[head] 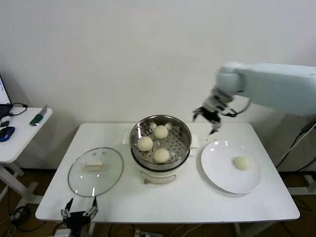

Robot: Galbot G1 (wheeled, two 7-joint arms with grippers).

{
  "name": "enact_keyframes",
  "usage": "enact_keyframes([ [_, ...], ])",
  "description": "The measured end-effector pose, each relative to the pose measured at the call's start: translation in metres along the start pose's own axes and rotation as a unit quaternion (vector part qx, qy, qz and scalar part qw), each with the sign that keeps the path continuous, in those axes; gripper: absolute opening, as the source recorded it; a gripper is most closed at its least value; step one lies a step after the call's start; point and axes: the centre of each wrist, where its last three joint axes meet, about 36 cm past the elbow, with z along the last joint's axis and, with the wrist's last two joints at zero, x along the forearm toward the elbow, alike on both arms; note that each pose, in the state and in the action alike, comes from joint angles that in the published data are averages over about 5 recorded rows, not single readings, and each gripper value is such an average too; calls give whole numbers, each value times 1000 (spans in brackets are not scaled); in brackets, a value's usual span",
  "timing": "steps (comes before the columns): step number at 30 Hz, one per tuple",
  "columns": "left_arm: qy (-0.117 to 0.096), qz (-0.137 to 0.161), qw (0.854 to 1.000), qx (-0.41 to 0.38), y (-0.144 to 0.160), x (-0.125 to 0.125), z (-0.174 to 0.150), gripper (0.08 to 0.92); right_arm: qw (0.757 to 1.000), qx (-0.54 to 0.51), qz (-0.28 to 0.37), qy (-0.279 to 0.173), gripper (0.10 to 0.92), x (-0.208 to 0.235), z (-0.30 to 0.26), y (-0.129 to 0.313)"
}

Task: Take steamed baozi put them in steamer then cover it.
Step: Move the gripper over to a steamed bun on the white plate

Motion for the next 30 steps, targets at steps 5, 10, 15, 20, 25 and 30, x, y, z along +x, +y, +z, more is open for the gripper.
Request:
enact_keyframes([
  [5,1,0,1000,0,1,1,1,823,995,-103,-8,9,823,-18,55,47],
  [10,5,-3,1000,-1,3,3,3,823,986,-161,-22,21,823,-49,90,81],
  [15,8,-6,1000,0,3,5,5,823,979,-197,-35,37,823,-82,112,105],
  [20,11,-7,1000,1,3,7,7,823,972,-223,-47,49,823,-113,126,118],
  [25,14,-9,1000,0,3,9,9,823,968,-237,-55,54,823,-143,129,123],
  [30,18,-11,1000,-1,4,11,11,823,966,-245,-61,54,823,-168,126,120],
])
